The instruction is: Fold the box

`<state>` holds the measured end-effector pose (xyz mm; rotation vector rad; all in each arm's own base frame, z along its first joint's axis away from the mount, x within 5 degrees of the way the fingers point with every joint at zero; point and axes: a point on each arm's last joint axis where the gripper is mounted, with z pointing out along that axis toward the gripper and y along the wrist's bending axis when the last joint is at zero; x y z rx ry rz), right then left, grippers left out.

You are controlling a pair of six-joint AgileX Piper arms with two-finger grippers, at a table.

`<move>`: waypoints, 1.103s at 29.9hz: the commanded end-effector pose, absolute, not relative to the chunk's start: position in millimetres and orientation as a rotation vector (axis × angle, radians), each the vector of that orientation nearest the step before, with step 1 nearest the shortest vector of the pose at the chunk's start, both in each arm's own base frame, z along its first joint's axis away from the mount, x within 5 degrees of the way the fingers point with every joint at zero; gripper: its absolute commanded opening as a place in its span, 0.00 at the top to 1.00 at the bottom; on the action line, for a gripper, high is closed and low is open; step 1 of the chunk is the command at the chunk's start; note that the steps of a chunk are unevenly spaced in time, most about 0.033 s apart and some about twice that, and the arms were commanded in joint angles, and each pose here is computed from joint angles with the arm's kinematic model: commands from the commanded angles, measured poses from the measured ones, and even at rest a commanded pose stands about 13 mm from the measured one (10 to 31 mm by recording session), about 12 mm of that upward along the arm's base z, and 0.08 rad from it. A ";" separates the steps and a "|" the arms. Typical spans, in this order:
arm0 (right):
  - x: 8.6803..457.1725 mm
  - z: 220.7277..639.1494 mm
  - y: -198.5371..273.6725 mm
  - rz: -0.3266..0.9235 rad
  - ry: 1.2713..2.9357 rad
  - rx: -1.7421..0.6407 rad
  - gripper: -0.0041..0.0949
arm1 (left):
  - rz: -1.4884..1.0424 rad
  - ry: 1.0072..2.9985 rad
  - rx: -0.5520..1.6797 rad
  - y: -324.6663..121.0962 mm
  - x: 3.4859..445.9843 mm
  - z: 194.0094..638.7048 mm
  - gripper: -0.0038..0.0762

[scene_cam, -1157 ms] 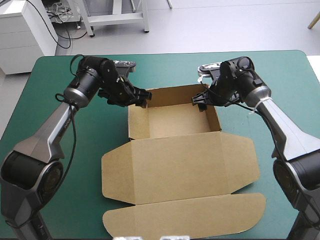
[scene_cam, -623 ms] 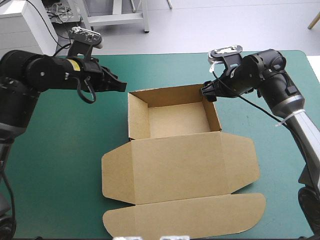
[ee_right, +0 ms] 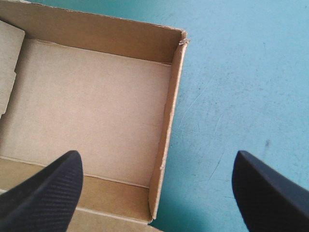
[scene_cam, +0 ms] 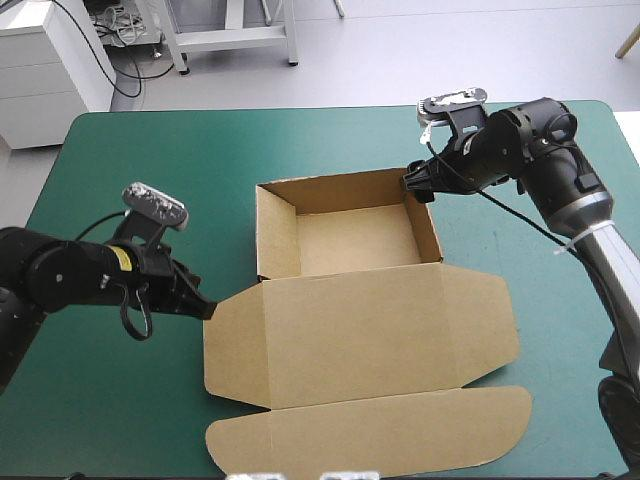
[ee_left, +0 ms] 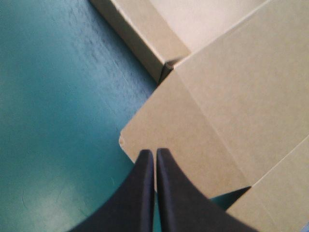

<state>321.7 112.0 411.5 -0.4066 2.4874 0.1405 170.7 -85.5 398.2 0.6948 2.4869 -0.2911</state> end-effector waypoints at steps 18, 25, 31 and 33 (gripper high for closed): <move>389.5 323.3 131.9 0.045 2.651 -0.462 0.17 | -0.274 2.425 0.652 -59.5 114.2 350.8 0.96; 396.8 308.4 134.6 0.042 2.679 -0.467 0.19 | -0.216 2.421 0.654 -53.0 108.5 352.4 0.96; 398.7 304.8 135.3 0.041 2.683 -0.468 0.31 | -0.216 2.423 0.654 -52.7 107.7 352.5 0.96; 398.9 304.0 135.7 0.046 2.686 -0.467 0.39 | -0.216 2.423 0.654 -52.7 107.7 352.5 0.96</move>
